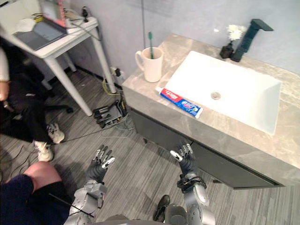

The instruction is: Organize washtable

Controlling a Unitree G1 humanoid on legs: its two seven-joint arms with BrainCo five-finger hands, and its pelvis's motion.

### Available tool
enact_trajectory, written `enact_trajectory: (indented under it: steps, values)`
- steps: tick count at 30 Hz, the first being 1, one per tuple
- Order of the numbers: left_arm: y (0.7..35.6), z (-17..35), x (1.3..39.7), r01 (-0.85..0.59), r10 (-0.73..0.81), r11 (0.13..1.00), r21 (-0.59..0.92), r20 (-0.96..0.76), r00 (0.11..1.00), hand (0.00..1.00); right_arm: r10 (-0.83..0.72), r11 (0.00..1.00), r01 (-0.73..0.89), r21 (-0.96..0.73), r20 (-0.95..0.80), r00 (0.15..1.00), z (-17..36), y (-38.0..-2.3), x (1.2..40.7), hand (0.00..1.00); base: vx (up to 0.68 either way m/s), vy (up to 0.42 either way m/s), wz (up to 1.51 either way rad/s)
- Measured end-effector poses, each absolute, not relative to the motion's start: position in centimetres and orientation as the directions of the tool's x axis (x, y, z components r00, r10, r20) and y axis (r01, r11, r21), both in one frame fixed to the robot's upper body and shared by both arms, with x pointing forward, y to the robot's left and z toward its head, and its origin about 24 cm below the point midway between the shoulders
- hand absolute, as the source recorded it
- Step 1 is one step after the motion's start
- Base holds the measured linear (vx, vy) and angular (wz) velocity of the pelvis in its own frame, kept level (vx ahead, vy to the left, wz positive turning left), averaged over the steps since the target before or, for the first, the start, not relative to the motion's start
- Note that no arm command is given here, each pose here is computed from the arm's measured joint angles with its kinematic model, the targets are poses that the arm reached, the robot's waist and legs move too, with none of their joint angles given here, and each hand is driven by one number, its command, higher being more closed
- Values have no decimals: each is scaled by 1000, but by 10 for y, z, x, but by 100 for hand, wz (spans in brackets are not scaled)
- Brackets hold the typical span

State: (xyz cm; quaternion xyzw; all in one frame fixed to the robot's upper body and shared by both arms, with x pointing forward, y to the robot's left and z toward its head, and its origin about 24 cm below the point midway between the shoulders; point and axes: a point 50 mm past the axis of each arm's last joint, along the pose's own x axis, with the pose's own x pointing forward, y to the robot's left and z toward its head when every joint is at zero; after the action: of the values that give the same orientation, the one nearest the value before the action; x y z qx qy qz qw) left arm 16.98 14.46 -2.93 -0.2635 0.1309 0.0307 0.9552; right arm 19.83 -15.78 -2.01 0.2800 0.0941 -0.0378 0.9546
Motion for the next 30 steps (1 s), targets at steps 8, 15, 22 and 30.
enact_trajectory:
  steps: [8, 15, 22, 30]
  values:
    - [153, -28, 163, -180, 46, 853, -490, -274, 961, 0, 4, 821, 74, 567, -135, 991, -5, -145, 200, 0, 184, 203, -148]
    - [151, -6, 165, -125, 44, 859, -496, -171, 984, 0, 49, 802, 15, 597, -90, 995, 8, -129, 185, 0, 158, 316, -112]
    - [164, -9, 158, -174, 90, 867, -467, -196, 976, 0, 61, 815, 59, 576, -187, 980, -16, -127, 189, 0, 42, 43, -68]
    - [159, -8, 160, -190, 107, 844, -501, -189, 976, 0, 67, 827, 68, 558, -218, 974, -24, -134, 186, 0, 9, -37, 5]
